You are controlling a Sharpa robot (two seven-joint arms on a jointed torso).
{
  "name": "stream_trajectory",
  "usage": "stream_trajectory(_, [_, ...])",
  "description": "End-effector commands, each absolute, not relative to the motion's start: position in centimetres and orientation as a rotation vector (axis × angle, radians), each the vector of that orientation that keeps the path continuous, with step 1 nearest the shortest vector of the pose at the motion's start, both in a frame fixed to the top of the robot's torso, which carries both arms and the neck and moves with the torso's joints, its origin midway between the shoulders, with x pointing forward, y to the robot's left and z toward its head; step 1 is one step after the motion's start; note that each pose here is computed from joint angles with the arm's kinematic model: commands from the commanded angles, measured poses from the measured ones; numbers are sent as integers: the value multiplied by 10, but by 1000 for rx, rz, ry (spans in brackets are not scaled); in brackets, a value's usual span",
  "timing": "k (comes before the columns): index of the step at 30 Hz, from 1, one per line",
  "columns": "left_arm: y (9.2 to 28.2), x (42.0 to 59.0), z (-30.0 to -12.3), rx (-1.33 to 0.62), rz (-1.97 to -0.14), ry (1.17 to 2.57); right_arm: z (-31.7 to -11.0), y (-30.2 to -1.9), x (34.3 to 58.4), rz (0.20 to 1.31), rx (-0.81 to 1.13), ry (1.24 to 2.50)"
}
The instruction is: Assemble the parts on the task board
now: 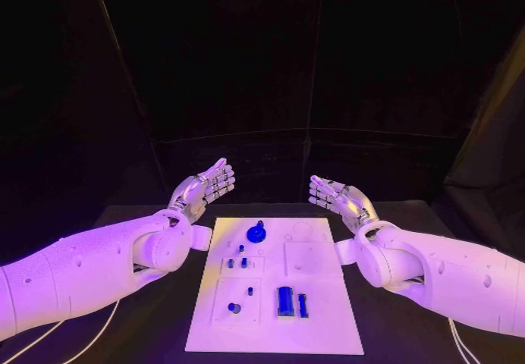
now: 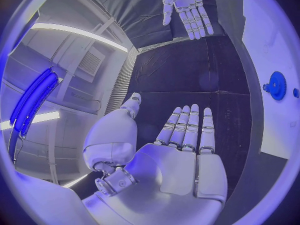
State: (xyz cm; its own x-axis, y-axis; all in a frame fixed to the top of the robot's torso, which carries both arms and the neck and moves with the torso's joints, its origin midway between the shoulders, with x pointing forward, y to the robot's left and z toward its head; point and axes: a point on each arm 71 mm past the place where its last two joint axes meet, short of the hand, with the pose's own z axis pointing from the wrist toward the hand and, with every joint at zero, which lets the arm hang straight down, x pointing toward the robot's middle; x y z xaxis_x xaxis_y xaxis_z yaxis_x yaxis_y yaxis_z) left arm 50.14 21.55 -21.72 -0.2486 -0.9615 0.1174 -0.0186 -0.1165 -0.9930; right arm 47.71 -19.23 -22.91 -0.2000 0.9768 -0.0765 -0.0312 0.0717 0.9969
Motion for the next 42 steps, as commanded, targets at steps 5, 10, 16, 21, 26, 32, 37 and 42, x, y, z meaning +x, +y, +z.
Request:
stream_trajectory(5, [201,477,-223,-1189,-1282,1244,-224,-193,463,1230,1204,1220])
stream_trajectory(10, [194,465,-224,-1205,-1241,1224,-224,-192,462,1229,1209,1218])
stream_trajectory(16, [192,462,-224,-1209,-1229,1218,-224,-192,462,1229,1209,1218])
stream_trajectory(21, [192,462,-224,-1209,-1229,1218,-224,-192,462,1229,1209,1218])
stream_trajectory(26, [192,462,-224,-1209,-1229,1218,-224,-192,462,1229,1209,1218])
stream_trajectory(32, [192,462,-224,-1209,-1229,1218,-224,-192,462,1229,1209,1218])
stream_trajectory(37, [192,462,-224,-1209,-1229,1218,-224,-192,462,1229,1209,1218])
stream_trajectory(42, [192,462,-224,-1209,-1229,1218,-224,-192,462,1229,1209,1218])
